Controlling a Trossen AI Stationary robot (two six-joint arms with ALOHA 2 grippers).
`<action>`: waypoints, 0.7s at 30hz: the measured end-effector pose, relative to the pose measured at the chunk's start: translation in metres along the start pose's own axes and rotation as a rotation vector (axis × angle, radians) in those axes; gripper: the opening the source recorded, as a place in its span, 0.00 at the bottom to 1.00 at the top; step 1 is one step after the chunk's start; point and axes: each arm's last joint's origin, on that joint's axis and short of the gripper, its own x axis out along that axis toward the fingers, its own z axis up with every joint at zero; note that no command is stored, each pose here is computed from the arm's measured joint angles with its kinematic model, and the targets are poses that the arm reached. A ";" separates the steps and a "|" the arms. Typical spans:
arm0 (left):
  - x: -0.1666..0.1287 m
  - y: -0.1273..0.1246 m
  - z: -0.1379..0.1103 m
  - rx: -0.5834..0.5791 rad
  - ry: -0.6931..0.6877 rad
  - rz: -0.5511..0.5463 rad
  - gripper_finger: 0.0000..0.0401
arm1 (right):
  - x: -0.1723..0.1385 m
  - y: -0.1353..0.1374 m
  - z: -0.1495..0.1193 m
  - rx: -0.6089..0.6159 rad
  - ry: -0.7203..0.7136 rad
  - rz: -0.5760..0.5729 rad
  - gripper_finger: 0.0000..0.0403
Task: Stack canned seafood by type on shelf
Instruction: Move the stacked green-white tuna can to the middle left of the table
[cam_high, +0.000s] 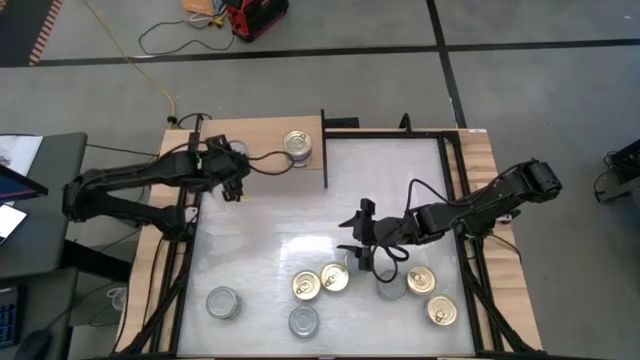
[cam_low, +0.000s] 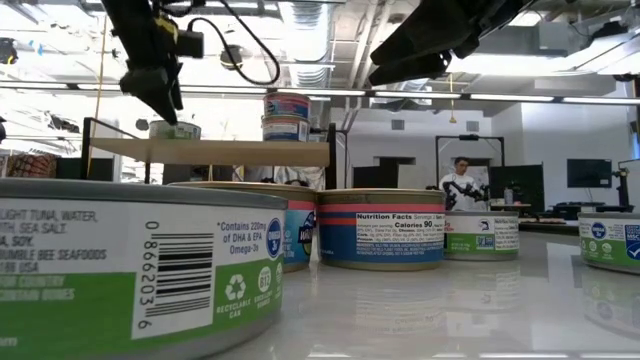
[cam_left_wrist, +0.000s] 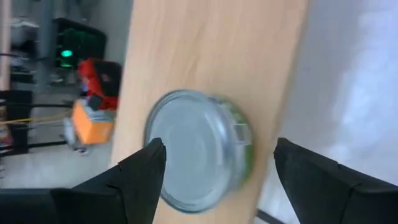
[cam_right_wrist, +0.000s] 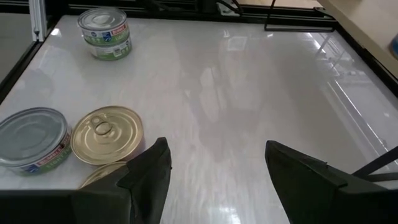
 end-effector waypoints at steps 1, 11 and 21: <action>-0.004 0.001 0.000 -0.005 -0.004 -0.025 0.71 | 0.000 0.000 0.000 0.000 0.000 0.000 0.71; -0.054 -0.045 0.002 -0.077 -0.053 -0.709 0.71 | 0.000 0.000 -0.002 -0.007 0.019 -0.003 0.71; -0.106 -0.147 -0.030 -0.014 -0.007 -1.013 0.71 | 0.002 -0.006 -0.004 -0.047 0.041 -0.020 0.71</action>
